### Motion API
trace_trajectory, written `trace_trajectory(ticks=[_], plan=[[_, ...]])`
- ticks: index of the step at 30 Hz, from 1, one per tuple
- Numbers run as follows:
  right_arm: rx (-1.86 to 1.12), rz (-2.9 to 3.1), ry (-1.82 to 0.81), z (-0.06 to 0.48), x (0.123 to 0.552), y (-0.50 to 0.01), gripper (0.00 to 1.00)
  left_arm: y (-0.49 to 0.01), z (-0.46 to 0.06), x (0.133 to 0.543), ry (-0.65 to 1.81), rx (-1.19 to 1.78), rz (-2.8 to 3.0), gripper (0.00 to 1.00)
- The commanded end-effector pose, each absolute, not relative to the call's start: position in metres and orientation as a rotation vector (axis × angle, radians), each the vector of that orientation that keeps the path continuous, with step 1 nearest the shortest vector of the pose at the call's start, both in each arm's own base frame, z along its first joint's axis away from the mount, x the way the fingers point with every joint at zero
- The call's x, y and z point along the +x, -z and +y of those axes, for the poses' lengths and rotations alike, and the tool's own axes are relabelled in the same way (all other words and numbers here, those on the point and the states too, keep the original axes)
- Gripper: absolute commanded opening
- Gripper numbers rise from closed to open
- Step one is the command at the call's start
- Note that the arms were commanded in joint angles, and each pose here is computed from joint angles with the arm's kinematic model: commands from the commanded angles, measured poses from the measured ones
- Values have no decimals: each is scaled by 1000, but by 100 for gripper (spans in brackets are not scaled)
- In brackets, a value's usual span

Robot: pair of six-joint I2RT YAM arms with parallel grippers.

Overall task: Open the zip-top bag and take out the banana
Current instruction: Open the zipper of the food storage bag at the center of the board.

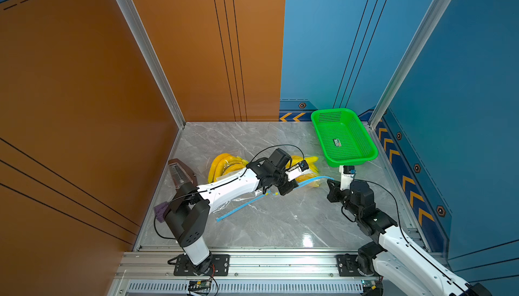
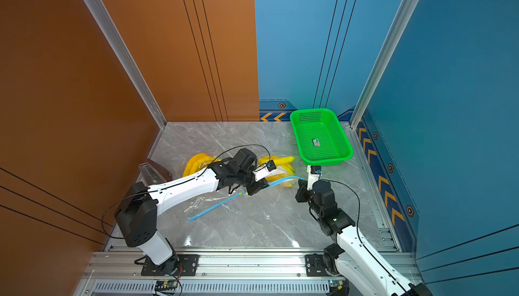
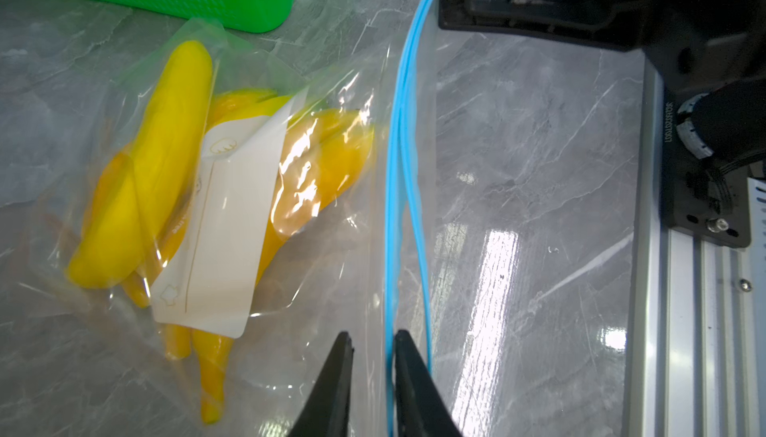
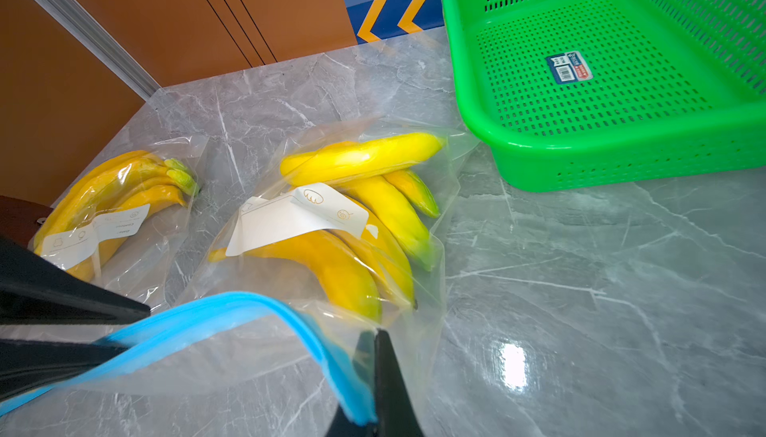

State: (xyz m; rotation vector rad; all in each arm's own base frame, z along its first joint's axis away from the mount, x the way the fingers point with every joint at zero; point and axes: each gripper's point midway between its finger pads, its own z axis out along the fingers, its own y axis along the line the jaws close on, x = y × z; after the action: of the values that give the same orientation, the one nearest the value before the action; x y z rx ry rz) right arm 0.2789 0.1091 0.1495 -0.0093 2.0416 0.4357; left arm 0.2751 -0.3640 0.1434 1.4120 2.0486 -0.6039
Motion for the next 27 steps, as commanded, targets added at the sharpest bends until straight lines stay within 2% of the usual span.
trace_trajectory(ticks=[1,3,6,9,11,15,20,27], plan=[[19,2065,-411,104,277,-143,0,-135,-367,276,584,1444,2081,8],[30,2067,-408,103,277,-142,6,-134,-367,285,541,1413,2098,1],[60,2074,-392,99,278,-142,26,-139,-364,303,459,1333,2124,0],[94,2078,-386,95,276,-146,50,-151,-357,324,367,1215,2148,0],[115,2069,-402,94,273,-153,60,-161,-352,335,306,1130,2157,0],[165,2019,-497,97,264,-182,65,-181,-338,346,199,981,2158,0],[187,1943,-678,116,259,-220,66,-214,-308,355,56,793,2122,0],[39,1986,-772,175,273,-229,64,-285,-238,407,4,460,2079,0]])
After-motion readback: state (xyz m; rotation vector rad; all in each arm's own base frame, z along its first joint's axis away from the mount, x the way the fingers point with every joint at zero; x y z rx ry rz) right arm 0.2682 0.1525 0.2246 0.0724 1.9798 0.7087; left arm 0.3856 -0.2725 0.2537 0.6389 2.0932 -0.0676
